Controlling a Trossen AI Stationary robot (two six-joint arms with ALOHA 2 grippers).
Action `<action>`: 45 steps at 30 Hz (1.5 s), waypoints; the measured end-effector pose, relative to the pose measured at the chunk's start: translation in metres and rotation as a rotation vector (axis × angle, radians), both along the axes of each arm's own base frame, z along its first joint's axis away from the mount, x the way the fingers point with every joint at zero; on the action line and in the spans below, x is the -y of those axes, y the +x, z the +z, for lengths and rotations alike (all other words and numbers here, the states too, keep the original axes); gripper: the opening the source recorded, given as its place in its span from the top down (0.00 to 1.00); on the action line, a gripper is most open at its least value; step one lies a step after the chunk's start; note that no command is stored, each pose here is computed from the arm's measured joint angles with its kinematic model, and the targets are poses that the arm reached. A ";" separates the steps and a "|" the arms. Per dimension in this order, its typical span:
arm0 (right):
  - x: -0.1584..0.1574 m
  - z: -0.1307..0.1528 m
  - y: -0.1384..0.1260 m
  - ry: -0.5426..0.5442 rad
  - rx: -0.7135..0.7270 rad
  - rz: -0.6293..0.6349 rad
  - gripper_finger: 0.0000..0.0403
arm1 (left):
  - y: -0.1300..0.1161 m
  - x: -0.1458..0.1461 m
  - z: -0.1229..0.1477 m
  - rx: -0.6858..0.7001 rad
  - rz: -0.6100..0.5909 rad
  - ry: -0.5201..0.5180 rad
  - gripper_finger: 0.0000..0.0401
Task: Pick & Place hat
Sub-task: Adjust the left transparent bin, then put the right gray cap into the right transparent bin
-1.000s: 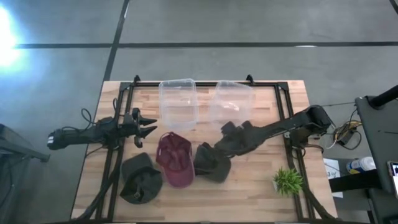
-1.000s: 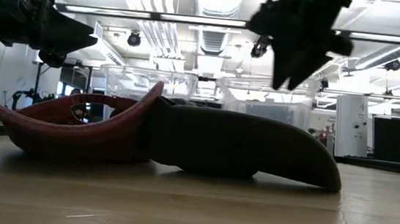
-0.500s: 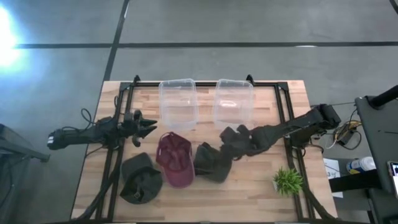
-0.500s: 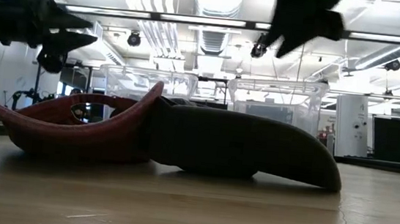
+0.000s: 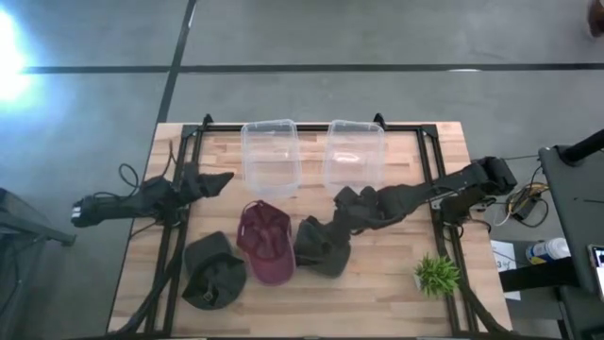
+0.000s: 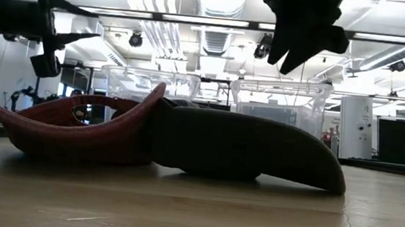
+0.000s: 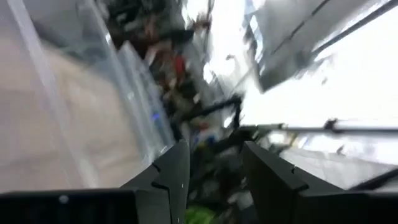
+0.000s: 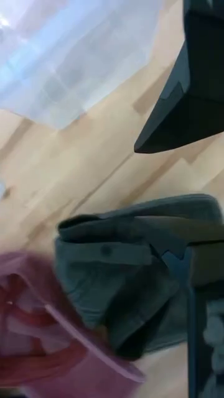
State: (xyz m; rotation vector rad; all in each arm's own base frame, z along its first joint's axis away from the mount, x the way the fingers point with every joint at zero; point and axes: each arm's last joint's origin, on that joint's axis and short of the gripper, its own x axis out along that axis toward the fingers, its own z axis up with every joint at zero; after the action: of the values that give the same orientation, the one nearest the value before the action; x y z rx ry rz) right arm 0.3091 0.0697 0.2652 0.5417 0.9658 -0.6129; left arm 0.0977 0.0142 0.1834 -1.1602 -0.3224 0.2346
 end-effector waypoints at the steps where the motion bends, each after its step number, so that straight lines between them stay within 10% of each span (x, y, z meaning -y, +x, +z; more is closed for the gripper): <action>1: 0.000 -0.001 -0.001 0.002 -0.006 0.002 0.58 | 0.001 0.001 0.002 -0.038 -0.028 0.017 0.64; 10: 0.004 -0.001 -0.001 0.030 -0.027 -0.007 0.58 | 0.028 0.009 0.022 -0.561 -0.368 0.162 0.65; 21: 0.007 -0.001 -0.005 0.030 -0.055 -0.037 0.58 | 0.070 0.000 0.014 -0.848 -0.150 0.081 0.65; 32: 0.001 -0.028 -0.014 0.259 -0.174 0.018 0.58 | 0.065 -0.015 0.021 -0.850 0.258 0.117 0.65; 45: 0.000 -0.101 -0.025 0.273 0.002 0.105 0.58 | 0.059 0.016 0.034 -0.880 -0.055 0.164 0.65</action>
State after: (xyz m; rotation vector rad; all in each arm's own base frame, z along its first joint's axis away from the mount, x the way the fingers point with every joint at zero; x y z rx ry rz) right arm 0.2845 0.0692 0.1646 0.7276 1.0765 -0.3883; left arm 0.1570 -0.0015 0.2172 -0.8075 0.4581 0.6266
